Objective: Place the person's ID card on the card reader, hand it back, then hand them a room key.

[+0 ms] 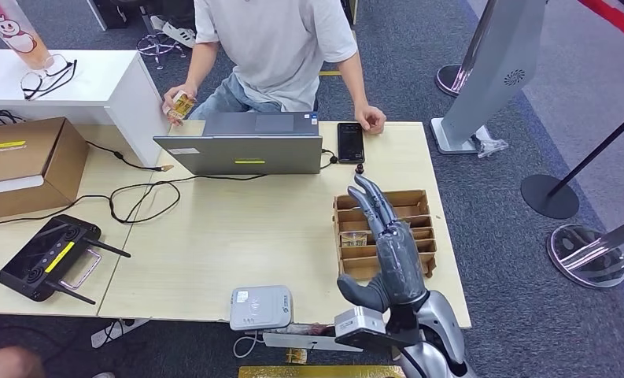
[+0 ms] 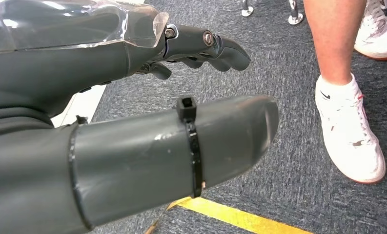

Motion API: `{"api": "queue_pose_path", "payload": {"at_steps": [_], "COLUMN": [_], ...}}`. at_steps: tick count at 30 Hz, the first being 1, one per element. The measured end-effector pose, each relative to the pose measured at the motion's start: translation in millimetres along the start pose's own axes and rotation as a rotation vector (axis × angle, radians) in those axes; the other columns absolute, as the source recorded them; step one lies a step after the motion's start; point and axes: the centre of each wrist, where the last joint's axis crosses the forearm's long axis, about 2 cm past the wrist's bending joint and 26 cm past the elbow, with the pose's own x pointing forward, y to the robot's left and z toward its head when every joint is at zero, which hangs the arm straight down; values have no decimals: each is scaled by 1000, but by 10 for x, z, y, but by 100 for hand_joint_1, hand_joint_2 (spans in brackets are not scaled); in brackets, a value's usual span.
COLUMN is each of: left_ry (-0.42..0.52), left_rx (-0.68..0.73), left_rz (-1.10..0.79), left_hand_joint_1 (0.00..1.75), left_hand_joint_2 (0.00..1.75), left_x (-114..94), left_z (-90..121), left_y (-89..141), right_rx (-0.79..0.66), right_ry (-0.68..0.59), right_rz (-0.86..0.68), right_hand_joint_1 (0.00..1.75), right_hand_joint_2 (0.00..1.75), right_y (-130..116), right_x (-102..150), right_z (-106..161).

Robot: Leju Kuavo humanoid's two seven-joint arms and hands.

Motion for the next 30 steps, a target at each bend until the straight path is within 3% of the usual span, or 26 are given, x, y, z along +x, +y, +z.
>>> {"api": "queue_pose_path", "payload": {"at_steps": [30], "left_ry": [-15], "left_rx": [-5], "left_rz": [-21], "left_hand_joint_1": [0], "left_hand_joint_2": [0], "left_x": [3], "left_z": [0], "left_y": [-1], "right_rx": [2], "right_ry": [-2], "right_rz": [183], "right_hand_joint_1": [0], "right_hand_joint_2": [0], "right_y": [-23], "right_x": [69], "right_z": [147]}}
